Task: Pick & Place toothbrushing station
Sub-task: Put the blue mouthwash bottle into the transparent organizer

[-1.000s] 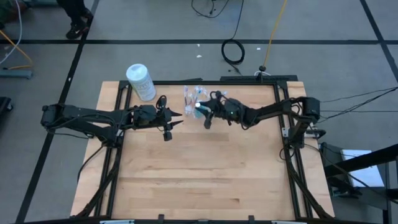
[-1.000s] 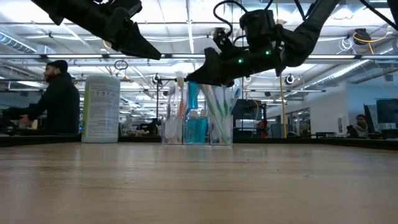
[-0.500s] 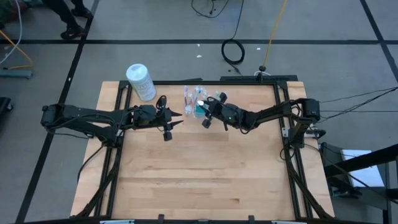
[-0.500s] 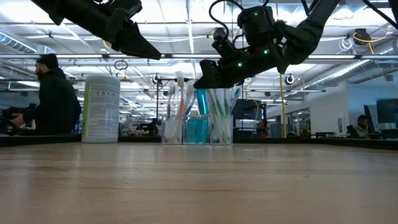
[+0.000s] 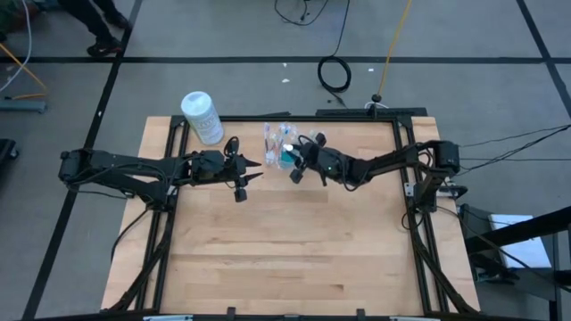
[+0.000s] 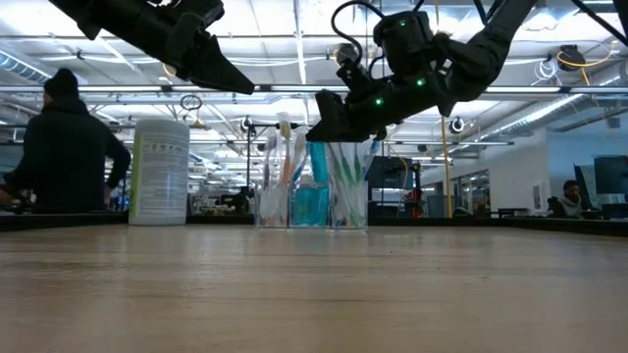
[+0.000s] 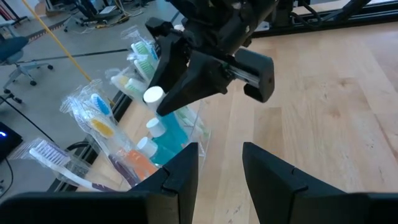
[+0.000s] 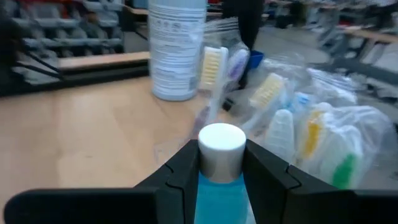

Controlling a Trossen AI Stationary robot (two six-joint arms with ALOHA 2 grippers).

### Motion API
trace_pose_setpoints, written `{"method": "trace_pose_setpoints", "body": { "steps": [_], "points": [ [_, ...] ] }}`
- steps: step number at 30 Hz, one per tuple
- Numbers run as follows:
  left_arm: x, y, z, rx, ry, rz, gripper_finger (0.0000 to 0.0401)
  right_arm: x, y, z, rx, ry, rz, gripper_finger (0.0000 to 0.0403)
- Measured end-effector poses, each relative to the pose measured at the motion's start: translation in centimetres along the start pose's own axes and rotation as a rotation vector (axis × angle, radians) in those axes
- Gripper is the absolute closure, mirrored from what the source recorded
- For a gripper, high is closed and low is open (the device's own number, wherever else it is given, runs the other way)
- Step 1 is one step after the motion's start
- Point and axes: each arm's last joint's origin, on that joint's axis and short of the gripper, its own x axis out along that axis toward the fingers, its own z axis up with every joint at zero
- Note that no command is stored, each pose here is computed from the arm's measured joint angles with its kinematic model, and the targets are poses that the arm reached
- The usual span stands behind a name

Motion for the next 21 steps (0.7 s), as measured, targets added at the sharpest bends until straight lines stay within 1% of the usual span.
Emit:
{"method": "trace_pose_setpoints", "body": {
  "steps": [3, 5, 8, 12, 17, 21],
  "points": [
    [0.0, 0.0, 0.0, 0.000, 0.000, 0.000, 0.0270, 0.1, -0.1, 0.2, 0.063, -0.022, 0.078, 0.0307],
    [0.0, 0.0, 0.0, 0.000, 0.000, 0.000, 0.0270, 0.1, -0.1, 0.5, 0.071, -0.047, 0.104, 0.0307],
    [0.0, 0.0, 0.0, 0.000, 0.000, 0.000, 0.0270, 0.2, -0.2, 0.5, 0.045, -0.044, 0.092, 0.0307],
    [0.0, 0.0, 0.0, 0.000, 0.000, 0.000, 0.0270, 0.3, -0.5, 0.4, 0.041, -0.041, 0.069, 0.0307],
    [0.0, 0.0, 0.0, 0.014, 0.000, 0.000, 0.0270, 0.3, -0.6, -0.5, 0.014, 0.050, 0.066, 0.0307],
    [0.0, 0.0, 0.0, 0.014, -0.001, 0.001, 0.0270, 0.4, -0.9, -0.7, 0.004, 0.068, 0.057, 0.0305]
  ]
}}
